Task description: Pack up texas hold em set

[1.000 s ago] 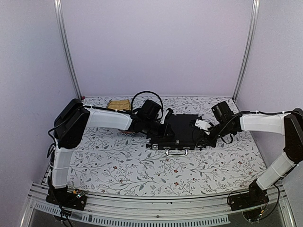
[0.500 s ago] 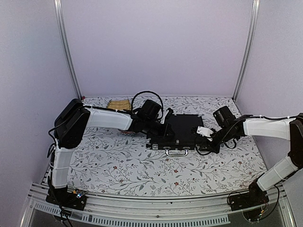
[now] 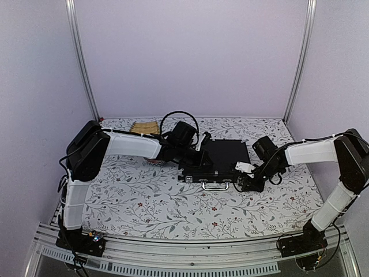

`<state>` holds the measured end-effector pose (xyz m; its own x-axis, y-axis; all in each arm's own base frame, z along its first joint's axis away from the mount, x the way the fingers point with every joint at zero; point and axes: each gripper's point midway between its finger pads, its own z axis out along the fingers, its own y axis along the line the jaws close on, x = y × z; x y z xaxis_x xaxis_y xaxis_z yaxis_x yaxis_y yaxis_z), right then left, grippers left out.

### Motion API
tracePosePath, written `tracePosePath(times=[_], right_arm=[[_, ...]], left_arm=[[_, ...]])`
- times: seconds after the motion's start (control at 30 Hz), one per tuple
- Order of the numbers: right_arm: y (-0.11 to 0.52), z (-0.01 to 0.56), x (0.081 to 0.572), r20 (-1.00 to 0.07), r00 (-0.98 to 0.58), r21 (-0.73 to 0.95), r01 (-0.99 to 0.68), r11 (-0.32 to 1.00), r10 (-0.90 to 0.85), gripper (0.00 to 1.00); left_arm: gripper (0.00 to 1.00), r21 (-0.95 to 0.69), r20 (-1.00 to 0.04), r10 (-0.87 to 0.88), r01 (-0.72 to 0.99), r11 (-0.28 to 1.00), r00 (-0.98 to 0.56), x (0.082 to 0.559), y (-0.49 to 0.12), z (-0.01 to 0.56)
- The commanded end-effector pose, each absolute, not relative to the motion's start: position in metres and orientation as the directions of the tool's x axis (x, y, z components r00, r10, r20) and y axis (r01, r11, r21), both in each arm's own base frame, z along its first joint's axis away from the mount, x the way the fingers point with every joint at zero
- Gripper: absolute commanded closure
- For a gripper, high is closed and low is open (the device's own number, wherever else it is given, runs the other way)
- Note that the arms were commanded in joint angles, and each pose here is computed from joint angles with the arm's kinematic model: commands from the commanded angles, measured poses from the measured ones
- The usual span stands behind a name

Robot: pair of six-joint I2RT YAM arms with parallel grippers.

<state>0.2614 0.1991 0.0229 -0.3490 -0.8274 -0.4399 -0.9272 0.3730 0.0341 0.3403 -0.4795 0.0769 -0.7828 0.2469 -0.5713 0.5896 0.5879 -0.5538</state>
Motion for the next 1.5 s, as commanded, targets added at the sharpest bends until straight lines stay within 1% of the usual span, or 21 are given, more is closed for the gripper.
tracePosePath(times=[0.0,0.27,0.3,0.4,0.53,0.63,0.73,0.8,0.93,0.97,1.13,1.27,1.47], right_arm=[[0.2,0.017,0.28,-0.426,-0.364,-0.012,-0.913,0.408,-0.828,0.84],[0.201,0.039,0.308,-0.505,-0.352,-0.141,-0.867,0.477,-0.788,0.82],[0.201,0.04,0.31,-0.513,-0.351,-0.148,-0.863,0.483,-0.783,0.78],[0.204,0.042,0.297,-0.518,-0.347,-0.099,-0.884,0.457,-0.782,0.74],[0.202,0.047,0.262,-0.491,-0.295,-0.022,-0.936,0.35,-0.82,0.6],[0.192,0.066,0.252,-0.496,-0.216,-0.096,-0.949,0.3,-0.841,0.47],[0.186,0.085,0.255,-0.511,-0.158,-0.191,-0.937,0.291,-0.845,0.34],[0.184,0.094,0.266,-0.522,-0.143,-0.254,-0.915,0.313,-0.841,0.26],[0.182,0.088,0.284,-0.511,-0.125,-0.335,-0.882,0.331,-0.851,0.09],[0.183,0.087,0.288,-0.508,-0.113,-0.351,-0.878,0.325,-0.854,0.01],[0.184,0.086,0.31,-0.494,-0.046,-0.453,-0.839,0.302,-0.868,0.01],[0.186,0.086,0.319,-0.479,-0.017,-0.498,-0.818,0.288,-0.877,0.01],[0.186,0.068,0.313,-0.438,0.029,-0.516,-0.827,0.225,-0.899,0.01]], left_arm=[[0.99,-0.545,-0.52,0.274,0.561,0.623,-0.809,0.335,-0.471,0.051],[0.98,-0.551,-0.521,0.269,0.56,0.618,-0.81,0.335,-0.472,0.051],[0.98,-0.552,-0.522,0.269,0.561,0.617,-0.809,0.335,-0.472,0.051],[0.98,-0.55,-0.523,0.27,0.562,0.617,-0.808,0.335,-0.471,0.051],[0.98,-0.551,-0.52,0.271,0.56,0.618,-0.81,0.335,-0.469,0.05],[0.97,-0.553,-0.52,0.272,0.562,0.615,-0.809,0.335,-0.47,0.05],[0.97,-0.553,-0.522,0.273,0.564,0.613,-0.808,0.336,-0.47,0.05],[0.97,-0.554,-0.52,0.274,0.564,0.612,-0.809,0.336,-0.471,0.05],[0.97,-0.553,-0.521,0.275,0.565,0.612,-0.808,0.335,-0.47,0.05],[0.97,-0.552,-0.521,0.276,0.565,0.613,-0.808,0.335,-0.47,0.05],[0.97,-0.545,-0.52,0.281,0.567,0.618,-0.807,0.334,-0.468,0.051],[0.97,-0.545,-0.52,0.282,0.567,0.618,-0.807,0.335,-0.468,0.051],[0.97,-0.544,-0.519,0.281,0.566,0.619,-0.807,0.337,-0.47,0.05]])
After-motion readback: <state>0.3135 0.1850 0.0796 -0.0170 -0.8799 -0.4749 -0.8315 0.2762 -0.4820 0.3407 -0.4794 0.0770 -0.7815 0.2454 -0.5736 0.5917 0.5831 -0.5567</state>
